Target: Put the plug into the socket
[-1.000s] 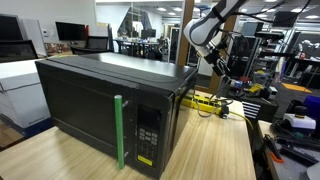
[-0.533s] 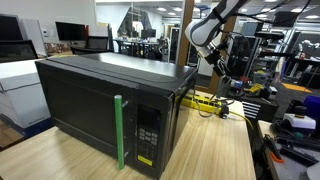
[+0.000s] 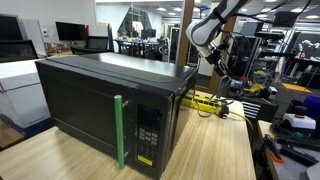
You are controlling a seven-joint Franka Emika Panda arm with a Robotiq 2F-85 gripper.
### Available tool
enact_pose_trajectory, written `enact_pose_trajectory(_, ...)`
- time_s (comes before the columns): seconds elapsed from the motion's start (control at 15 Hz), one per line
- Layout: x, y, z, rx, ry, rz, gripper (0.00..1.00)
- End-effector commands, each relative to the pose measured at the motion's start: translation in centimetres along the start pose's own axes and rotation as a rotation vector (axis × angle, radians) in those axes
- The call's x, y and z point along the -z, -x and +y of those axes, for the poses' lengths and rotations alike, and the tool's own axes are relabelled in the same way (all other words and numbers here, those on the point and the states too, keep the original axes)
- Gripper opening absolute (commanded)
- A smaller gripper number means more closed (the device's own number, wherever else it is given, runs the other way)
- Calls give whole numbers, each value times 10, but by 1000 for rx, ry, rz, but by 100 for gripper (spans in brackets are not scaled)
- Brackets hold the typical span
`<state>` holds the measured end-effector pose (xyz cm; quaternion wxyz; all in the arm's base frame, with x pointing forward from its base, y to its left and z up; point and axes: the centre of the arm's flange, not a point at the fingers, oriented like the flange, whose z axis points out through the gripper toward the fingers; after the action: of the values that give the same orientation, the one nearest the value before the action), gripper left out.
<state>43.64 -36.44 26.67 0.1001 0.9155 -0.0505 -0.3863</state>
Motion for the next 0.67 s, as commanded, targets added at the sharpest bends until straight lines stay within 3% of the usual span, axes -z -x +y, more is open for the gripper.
enact_pose_trajectory(0.0,-3,0,4,6,-29,16,56)
enact_pose_trajectory(0.4,-2,-2,1,2,-65,24,15)
enact_pose_trajectory(0.6,2,-6,-7,10,-130,34,1)
